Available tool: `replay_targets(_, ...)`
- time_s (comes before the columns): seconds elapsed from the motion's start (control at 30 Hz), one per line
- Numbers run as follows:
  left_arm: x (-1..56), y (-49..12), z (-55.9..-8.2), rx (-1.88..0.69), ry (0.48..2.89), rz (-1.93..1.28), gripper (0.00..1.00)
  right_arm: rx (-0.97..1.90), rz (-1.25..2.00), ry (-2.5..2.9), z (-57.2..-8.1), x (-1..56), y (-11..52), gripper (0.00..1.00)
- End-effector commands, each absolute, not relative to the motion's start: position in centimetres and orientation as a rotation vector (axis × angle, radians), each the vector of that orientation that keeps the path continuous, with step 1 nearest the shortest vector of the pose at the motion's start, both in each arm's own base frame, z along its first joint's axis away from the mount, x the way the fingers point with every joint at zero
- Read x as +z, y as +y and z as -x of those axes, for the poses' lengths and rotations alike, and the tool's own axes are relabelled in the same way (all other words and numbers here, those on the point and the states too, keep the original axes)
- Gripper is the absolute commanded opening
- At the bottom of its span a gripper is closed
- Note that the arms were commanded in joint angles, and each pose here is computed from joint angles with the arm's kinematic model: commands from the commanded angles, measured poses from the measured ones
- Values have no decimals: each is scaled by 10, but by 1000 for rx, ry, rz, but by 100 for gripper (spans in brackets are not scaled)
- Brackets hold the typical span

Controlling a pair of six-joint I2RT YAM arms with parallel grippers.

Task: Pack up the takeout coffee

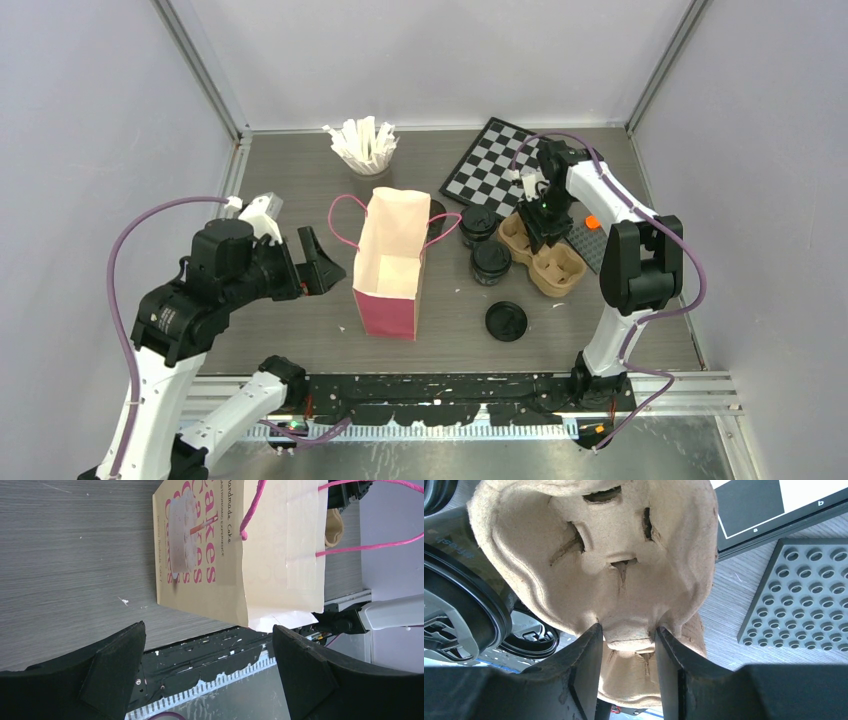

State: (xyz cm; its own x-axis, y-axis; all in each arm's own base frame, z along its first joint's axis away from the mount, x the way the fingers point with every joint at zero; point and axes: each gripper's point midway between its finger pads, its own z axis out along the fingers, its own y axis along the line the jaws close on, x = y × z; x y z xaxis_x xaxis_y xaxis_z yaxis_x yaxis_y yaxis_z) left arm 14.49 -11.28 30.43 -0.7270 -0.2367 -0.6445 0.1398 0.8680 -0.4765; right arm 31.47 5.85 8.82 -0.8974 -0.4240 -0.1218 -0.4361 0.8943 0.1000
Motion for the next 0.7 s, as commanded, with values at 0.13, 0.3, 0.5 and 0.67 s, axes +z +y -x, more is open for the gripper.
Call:
replay_targets(0.13, 307, -111, -149, -643, 2277, 78, 100, 148, 657, 2915, -322, 109, 57, 43)
replay_targets(0.3, 305, -100, -150, -571, 2279, 122, 100, 130, 645, 2892, -325, 122, 56, 43)
replay_targets(0.5, 311, -85, -153, -490, 2235, 162, 100, 120, 620, 2896, -324, 128, 55, 43)
replay_targets(0.67, 313, -89, -154, -514, 2228, 150, 100, 127, 587, 2891, -323, 137, 59, 43)
